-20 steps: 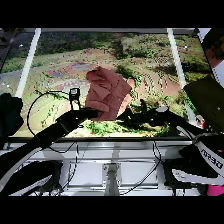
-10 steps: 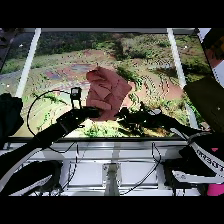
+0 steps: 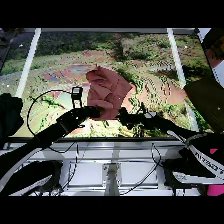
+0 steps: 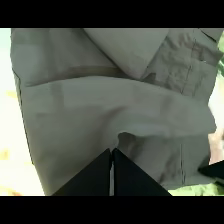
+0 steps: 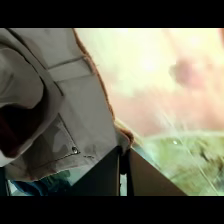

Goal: Fold the clothes and pants, and hang the long-sleeved shirts on hangers.

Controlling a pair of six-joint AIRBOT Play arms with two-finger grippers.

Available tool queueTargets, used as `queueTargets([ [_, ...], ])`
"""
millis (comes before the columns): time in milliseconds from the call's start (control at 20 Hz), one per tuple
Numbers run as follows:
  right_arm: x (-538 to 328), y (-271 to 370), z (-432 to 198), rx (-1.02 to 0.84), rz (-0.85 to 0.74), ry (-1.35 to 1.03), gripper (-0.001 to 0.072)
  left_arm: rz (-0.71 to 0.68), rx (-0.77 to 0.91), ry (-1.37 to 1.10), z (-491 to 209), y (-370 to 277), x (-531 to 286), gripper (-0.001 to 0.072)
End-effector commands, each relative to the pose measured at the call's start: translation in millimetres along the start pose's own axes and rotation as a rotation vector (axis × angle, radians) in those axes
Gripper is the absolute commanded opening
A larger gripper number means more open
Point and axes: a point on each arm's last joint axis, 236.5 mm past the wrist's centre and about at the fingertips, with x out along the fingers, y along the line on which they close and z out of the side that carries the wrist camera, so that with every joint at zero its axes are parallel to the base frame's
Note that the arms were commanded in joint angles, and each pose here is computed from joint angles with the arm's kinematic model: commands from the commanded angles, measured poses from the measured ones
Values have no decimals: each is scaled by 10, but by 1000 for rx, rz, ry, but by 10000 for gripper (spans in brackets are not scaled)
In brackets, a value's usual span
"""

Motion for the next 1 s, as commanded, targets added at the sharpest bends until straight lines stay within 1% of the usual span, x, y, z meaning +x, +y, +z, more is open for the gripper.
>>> queueTargets([
  [0,6,-29,77,-25,-13,-40,15,-9,183,-8,16,-26,-2,19],
  [50,6,-30,78,-27,-14,-40,14,-26,296,-20,32,-81,-5,161],
  [100,6,-31,80,-28,-14,-41,14,-40,389,-34,50,-131,-9,376],
  [150,6,-33,76,-30,-15,-39,14,-48,428,-41,72,-180,-18,506],
  [200,6,-36,68,-33,-16,-36,14,-59,440,-51,102,-242,-30,506],
  [250,5,-37,62,-35,-17,-34,14,-71,496,-63,134,-317,-46,506],
  [350,6,-40,34,-38,-18,-21,14,-96,670,-88,164,-485,-82,505],
  [400,6,-39,22,-39,-18,-16,14,-105,754,-96,159,-553,-97,482],
  [500,5,-38,30,-37,-17,-20,13,-100,893,-83,103,-570,-103,361],
  [650,5,-40,16,-38,-18,-14,12,-72,1057,-30,-6,-473,-88,355],
  [800,5,-40,5,-38,-18,-9,13,-71,1295,-9,-82,-447,-48,356],
  [850,5,-40,-11,-38,-18,-2,13,-73,1346,5,-125,-430,-10,356],
  [950,6,-42,-47,-40,-18,13,13,-80,1394,45,-243,-382,87,356],
])
